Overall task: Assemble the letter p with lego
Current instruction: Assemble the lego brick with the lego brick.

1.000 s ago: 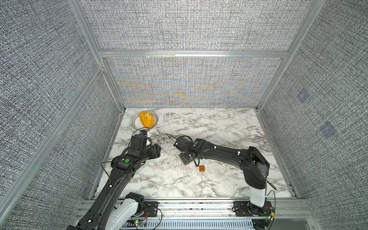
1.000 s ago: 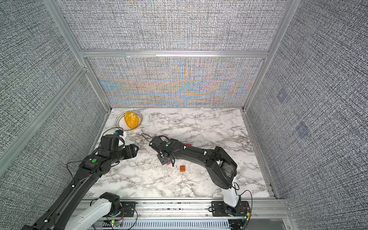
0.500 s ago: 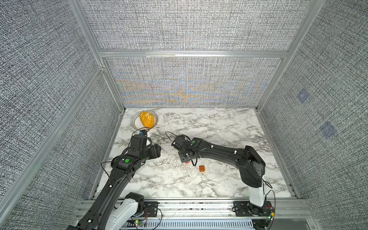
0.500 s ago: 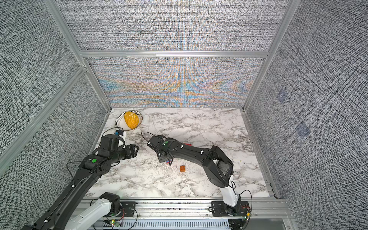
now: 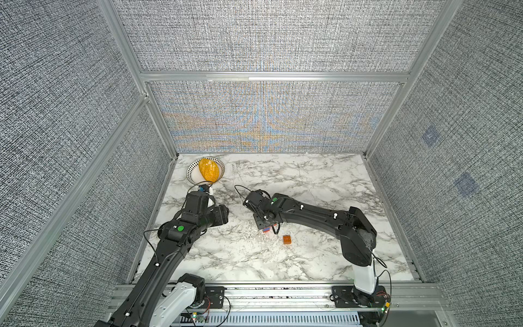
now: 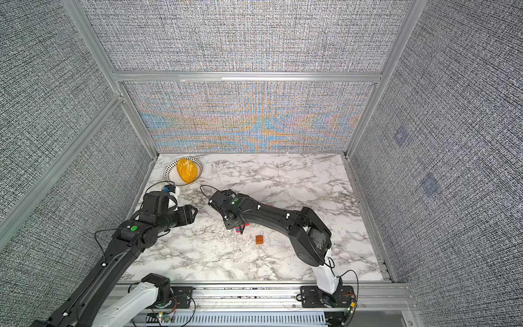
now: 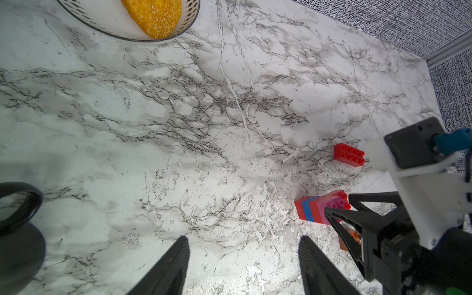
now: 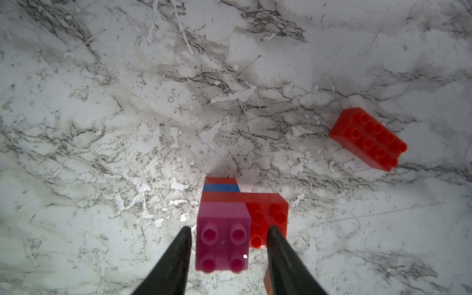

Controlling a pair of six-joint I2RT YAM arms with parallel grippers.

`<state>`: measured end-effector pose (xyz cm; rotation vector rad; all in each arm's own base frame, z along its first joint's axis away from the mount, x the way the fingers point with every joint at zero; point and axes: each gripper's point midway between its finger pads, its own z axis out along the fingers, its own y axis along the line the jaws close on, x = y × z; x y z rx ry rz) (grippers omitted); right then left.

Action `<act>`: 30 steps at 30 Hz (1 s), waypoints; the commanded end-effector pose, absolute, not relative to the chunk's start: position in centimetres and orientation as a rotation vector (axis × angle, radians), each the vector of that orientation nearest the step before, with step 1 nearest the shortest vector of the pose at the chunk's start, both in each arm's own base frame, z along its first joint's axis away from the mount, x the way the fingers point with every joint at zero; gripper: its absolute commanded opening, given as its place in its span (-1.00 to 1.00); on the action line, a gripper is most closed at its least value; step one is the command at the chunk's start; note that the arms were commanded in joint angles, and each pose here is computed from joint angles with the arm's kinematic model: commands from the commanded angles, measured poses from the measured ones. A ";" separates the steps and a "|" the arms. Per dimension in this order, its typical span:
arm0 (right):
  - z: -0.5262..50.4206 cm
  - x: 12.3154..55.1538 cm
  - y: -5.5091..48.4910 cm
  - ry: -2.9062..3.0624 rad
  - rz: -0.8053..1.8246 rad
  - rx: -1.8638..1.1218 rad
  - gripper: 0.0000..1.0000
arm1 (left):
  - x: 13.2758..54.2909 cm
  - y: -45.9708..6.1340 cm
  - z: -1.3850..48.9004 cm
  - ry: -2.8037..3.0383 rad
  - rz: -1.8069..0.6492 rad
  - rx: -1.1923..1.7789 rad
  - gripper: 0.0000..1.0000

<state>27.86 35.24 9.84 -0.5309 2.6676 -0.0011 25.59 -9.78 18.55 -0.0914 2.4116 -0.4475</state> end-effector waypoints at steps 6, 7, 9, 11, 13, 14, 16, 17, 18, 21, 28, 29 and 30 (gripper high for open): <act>12.7 28.0 36.3 2.606 0.059 -0.546 0.02 | 25.8 -10.5 19.0 2.386 -0.498 -0.056 0.40; 13.4 28.2 36.4 2.591 0.071 -0.546 0.02 | 25.8 -11.0 19.2 2.378 -0.528 -0.037 0.40; 15.5 28.8 36.0 2.548 0.100 -0.529 0.01 | 25.5 -13.0 20.3 2.333 -0.653 0.084 0.40; 17.4 29.8 34.8 2.509 0.122 -0.499 0.01 | 25.3 -14.8 21.3 2.269 -0.780 0.158 0.41; 19.2 30.8 33.0 2.470 0.148 -0.471 0.01 | 25.1 -16.0 21.9 2.207 -0.861 0.218 0.40; 20.3 31.3 32.0 2.444 0.170 -0.460 0.01 | 25.0 -16.5 22.1 2.173 -0.883 0.248 0.40; 21.9 32.2 30.1 2.404 0.216 -0.447 0.01 | 24.6 -17.4 22.5 2.114 -0.903 0.307 0.40; 22.8 32.5 29.1 2.375 0.243 -0.454 0.01 | 24.4 -17.8 22.7 2.082 -0.895 0.342 0.40; 23.6 32.8 28.0 2.347 0.256 -0.454 0.01 | 24.2 -18.1 22.7 2.057 -0.872 0.376 0.40; 25.9 33.7 24.7 2.255 0.262 -0.460 0.00 | 23.8 -19.6 22.5 1.990 -0.817 0.504 0.34; 30.3 33.7 18.7 2.067 0.218 -0.455 0.02 | 23.3 -22.9 22.6 2.015 -0.728 0.858 0.39; 30.9 33.5 18.1 2.035 0.220 -0.447 0.04 | 23.2 -23.1 22.5 2.028 -0.712 0.896 0.42; 31.3 33.3 17.7 2.004 0.228 -0.438 0.08 | 22.9 -23.5 22.3 2.019 -0.702 0.953 0.46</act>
